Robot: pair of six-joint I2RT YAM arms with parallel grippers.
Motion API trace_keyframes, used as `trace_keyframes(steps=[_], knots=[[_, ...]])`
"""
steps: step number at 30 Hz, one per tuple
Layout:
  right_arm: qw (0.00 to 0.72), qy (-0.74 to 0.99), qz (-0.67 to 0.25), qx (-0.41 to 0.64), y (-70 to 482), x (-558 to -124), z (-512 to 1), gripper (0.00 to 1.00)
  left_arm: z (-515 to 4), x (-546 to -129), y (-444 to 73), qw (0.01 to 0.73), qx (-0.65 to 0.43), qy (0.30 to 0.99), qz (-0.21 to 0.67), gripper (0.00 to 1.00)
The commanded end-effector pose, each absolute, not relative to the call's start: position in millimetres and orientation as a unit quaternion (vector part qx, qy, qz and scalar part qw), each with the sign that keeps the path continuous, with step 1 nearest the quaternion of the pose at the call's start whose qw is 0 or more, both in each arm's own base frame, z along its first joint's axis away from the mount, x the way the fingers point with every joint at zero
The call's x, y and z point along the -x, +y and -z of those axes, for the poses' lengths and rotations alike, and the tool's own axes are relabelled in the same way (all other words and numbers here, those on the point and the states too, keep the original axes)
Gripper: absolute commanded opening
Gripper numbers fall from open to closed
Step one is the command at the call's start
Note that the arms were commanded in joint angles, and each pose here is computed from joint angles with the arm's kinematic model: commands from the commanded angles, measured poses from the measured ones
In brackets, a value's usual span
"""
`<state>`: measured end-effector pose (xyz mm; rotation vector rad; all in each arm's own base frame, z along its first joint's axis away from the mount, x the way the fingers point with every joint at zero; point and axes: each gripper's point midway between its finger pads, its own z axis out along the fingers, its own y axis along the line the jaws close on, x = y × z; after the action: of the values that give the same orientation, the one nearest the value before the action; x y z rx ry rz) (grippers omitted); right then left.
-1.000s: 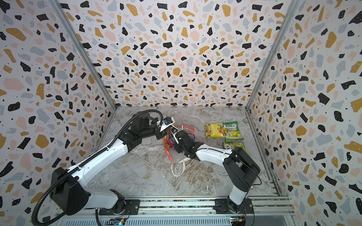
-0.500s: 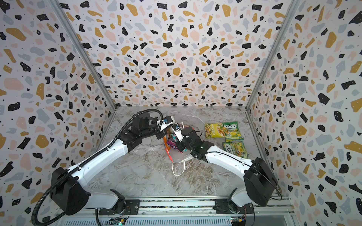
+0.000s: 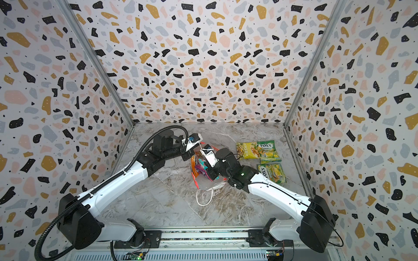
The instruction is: Take the snacks out of the paper bag
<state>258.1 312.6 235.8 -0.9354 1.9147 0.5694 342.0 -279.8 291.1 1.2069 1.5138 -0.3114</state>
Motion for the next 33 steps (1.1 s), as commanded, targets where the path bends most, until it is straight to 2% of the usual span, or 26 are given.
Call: trace_keyframes(steps=[1, 21, 33], knots=[[0.516, 0.702, -0.282, 0.403, 321, -238, -301, 0.0, -319, -358, -266, 0.603, -0.47, 0.637, 0.102, 0.0], [0.469, 0.752, -0.227, 0.405, 341, -277, -216, 0.0, -331, -348, -269, 0.621, -0.468, 0.616, 0.124, 0.0], [0.458, 0.73, -0.218, 0.459, 348, -259, -204, 0.0, -331, -352, -271, 0.618, -0.461, 0.623, 0.131, 0.0]])
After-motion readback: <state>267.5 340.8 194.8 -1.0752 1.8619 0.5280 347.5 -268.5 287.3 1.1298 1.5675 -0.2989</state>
